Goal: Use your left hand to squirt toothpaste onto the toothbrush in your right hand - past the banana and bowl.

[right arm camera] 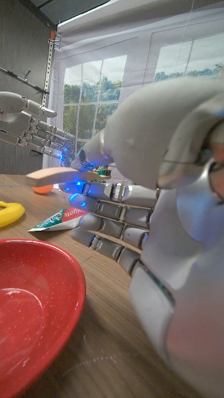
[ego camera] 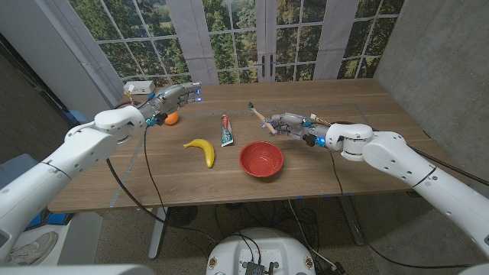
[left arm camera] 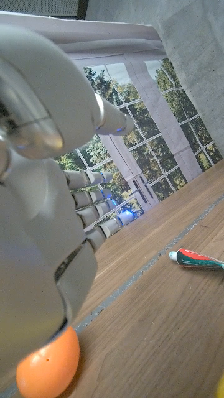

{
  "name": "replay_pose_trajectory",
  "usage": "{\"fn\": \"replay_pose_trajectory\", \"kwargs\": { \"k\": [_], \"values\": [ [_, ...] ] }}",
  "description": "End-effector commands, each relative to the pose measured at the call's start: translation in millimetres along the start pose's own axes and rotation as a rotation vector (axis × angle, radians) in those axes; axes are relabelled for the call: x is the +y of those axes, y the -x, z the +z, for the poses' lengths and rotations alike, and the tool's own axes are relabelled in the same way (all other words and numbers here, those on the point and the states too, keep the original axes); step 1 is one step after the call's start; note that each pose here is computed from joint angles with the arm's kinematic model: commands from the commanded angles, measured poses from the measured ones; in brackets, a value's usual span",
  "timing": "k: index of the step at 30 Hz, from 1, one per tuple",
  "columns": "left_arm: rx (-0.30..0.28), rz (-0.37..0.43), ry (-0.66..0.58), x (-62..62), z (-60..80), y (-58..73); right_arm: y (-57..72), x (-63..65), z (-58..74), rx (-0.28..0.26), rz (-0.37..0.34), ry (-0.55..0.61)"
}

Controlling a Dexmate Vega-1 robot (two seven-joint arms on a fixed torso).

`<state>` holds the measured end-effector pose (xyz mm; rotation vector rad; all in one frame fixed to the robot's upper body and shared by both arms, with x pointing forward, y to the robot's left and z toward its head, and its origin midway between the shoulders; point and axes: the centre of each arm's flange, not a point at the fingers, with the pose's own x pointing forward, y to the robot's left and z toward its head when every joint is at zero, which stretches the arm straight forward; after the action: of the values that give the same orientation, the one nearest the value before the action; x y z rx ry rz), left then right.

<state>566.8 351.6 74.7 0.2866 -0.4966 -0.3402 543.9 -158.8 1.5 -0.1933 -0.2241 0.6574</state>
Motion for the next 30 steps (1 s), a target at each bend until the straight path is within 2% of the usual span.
{"fn": "replay_pose_trajectory", "kwargs": {
  "k": [1,7,14,23,27,30],
  "values": [
    [-0.062,-0.014,-0.012,5.1,5.8,12.4,4.0,13.8,-4.5,-0.024,-0.036,0.094],
    [-0.089,0.004,-0.015,8.4,10.1,20.2,12.6,22.5,-8.4,-0.041,-0.105,0.184],
    [-0.083,0.006,0.013,11.4,10.9,25.2,18.3,34.3,-12.3,-0.049,-0.203,0.314],
    [-0.115,0.004,0.04,14.1,12.4,28.4,20.5,44.4,-17.7,-0.033,-0.256,0.412],
    [-0.129,0.004,0.038,13.7,13.5,31.4,21.3,56.5,-19.0,-0.05,-0.323,0.526],
    [-0.138,0.005,0.029,15.2,16.2,33.1,20.7,64.8,-20.5,-0.057,-0.339,0.574]
  ]
}}
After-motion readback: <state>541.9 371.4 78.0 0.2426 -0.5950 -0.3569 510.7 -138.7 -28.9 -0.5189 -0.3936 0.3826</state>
